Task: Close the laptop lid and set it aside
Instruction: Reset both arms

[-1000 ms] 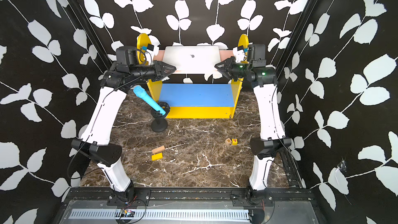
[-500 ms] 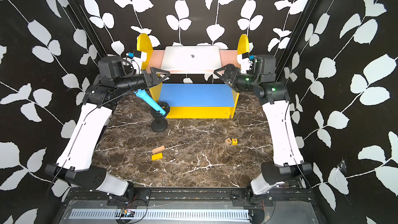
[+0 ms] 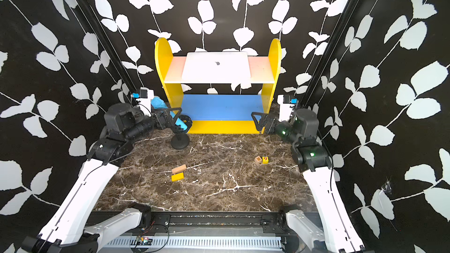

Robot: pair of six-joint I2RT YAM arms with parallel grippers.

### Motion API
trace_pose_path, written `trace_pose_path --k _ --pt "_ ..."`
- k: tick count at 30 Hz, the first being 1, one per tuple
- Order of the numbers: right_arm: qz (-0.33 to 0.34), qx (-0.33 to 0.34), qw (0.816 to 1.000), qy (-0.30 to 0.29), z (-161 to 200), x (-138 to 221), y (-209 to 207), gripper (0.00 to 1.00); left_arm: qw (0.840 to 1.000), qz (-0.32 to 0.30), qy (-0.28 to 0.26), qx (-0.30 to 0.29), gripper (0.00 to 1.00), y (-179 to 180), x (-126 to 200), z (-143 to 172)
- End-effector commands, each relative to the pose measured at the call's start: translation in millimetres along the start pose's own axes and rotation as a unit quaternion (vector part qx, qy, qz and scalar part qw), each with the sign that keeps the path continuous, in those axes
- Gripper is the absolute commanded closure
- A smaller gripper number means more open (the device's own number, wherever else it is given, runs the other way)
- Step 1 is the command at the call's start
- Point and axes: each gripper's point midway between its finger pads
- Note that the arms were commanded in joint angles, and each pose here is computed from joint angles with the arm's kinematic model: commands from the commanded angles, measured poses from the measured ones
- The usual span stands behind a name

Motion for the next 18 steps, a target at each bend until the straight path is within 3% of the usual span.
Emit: trace_pose_path --k 1,7,18 --pt "0.036 0.091 0.991 -0.094 -19 10 -15 0.0 0.994 -0.09 -0.048 -0.04 0.02 33 10 3" --pt "0.082 0.122 0.98 -0.132 13 12 -57 0.0 0.972 -0.216 -0.071 -0.059 0.02 86 24 53" --pt "0.24 0.115 0.95 -0.162 61 15 -155 0.0 0.908 -0.407 -0.068 -0.07 0.02 157 57 121"
Point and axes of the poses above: each gripper's point midway between its finger pads, its own x axis back along the fingers, its own y axis along the line the jaws close on, z = x × y, and after that the axes turned 11 degrees about -x, right-handed
